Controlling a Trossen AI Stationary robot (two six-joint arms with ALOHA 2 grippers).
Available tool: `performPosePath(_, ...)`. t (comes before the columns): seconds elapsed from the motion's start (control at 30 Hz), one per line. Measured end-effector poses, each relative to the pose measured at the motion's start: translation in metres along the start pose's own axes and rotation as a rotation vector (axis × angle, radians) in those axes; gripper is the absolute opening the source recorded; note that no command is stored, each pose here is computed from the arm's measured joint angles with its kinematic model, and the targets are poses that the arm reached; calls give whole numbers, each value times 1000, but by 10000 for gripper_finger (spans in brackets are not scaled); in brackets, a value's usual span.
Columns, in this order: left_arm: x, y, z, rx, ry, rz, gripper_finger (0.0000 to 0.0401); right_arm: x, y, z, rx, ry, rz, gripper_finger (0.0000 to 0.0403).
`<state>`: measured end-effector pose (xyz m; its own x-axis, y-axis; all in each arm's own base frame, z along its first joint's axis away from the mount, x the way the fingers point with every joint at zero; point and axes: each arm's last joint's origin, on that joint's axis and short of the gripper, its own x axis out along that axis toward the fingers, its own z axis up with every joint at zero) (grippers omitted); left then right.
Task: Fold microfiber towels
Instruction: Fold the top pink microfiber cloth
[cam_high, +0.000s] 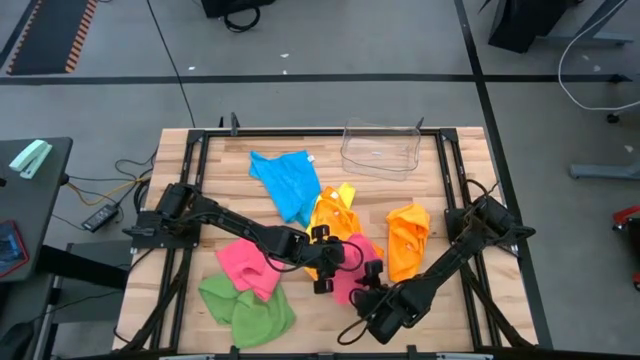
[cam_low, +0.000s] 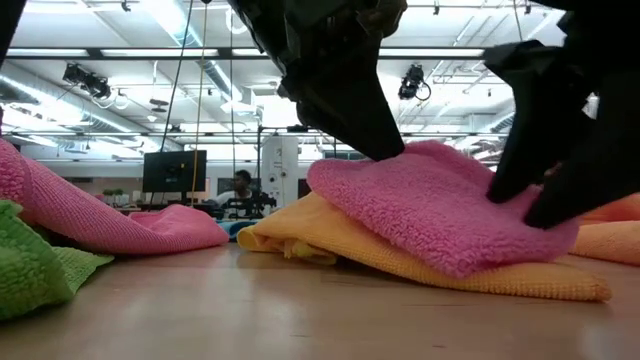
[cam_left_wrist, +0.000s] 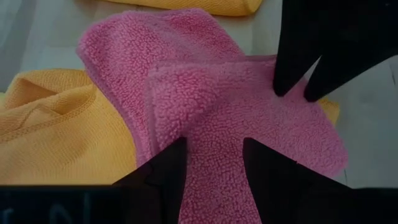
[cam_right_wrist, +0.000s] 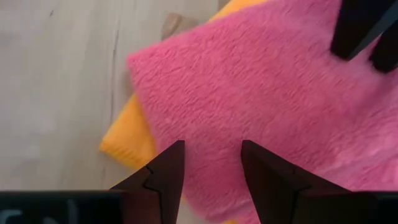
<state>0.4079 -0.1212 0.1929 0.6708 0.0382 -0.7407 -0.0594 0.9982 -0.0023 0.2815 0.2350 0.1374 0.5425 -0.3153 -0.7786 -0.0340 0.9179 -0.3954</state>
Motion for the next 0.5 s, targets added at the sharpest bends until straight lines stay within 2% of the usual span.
performPosePath(0.27,-1,-1,-1,12,2,-2,164,5,-7,1,6,37,-9,168)
performPosePath(0.4,-13,-8,2,121,-17,-18,165,6,-10,0,-30,52,-23,168)
performPosePath(0.5,-20,-18,-1,276,-3,-33,164,4,-10,-1,-73,54,-26,167)
